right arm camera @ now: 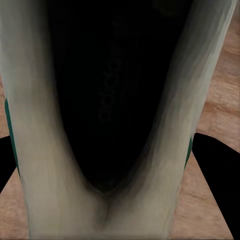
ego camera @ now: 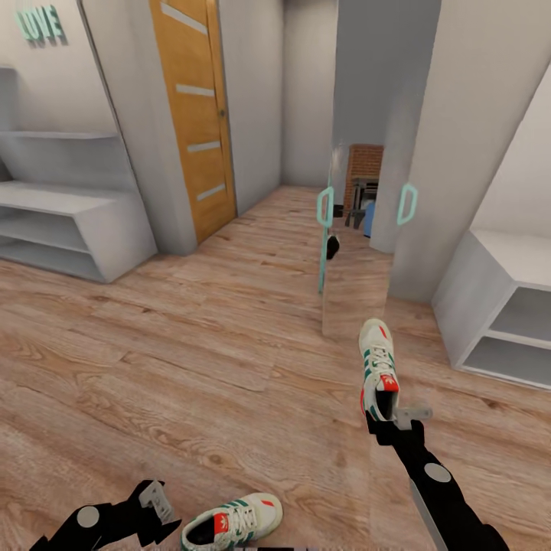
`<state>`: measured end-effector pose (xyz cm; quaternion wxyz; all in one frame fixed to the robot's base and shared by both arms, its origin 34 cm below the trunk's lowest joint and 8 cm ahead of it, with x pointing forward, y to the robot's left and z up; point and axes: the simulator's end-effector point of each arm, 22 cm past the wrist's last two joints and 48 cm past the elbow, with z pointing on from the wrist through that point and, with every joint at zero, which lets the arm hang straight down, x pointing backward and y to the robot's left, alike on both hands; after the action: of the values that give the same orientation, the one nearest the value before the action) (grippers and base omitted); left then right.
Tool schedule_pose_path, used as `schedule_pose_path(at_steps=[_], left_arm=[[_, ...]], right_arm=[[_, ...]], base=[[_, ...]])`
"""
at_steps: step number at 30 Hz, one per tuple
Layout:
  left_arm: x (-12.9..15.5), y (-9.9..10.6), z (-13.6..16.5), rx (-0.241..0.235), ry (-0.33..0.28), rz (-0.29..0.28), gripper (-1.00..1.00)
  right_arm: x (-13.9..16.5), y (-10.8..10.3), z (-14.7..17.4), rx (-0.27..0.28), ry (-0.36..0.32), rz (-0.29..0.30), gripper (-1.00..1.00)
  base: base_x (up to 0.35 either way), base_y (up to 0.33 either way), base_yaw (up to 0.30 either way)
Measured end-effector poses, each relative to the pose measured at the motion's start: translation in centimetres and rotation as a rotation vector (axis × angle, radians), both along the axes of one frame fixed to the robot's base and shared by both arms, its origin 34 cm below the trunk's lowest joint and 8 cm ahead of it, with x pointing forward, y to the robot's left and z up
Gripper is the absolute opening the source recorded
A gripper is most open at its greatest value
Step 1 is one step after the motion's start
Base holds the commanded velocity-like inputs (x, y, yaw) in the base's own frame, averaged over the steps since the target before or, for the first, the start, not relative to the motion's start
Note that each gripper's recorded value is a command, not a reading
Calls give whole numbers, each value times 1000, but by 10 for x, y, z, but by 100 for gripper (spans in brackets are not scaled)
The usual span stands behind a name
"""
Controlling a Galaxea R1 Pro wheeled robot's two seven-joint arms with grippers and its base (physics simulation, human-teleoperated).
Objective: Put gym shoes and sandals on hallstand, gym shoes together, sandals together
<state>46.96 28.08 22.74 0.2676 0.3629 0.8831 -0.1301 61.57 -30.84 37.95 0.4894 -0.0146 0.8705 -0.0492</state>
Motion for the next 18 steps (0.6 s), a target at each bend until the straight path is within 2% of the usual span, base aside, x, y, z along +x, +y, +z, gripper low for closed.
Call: schedule_pose_path(at_steps=[15,18], left_arm=[[-24,-4,-32,-2,83,-13,100],[-31,-5,-39,18,109,-40,100]], right_arm=[[-13,0,-47,-1,87,0,-100],[-16,0,-54,-1,100,-1,-100]], base=[[0,0,0],[0,0,0]])
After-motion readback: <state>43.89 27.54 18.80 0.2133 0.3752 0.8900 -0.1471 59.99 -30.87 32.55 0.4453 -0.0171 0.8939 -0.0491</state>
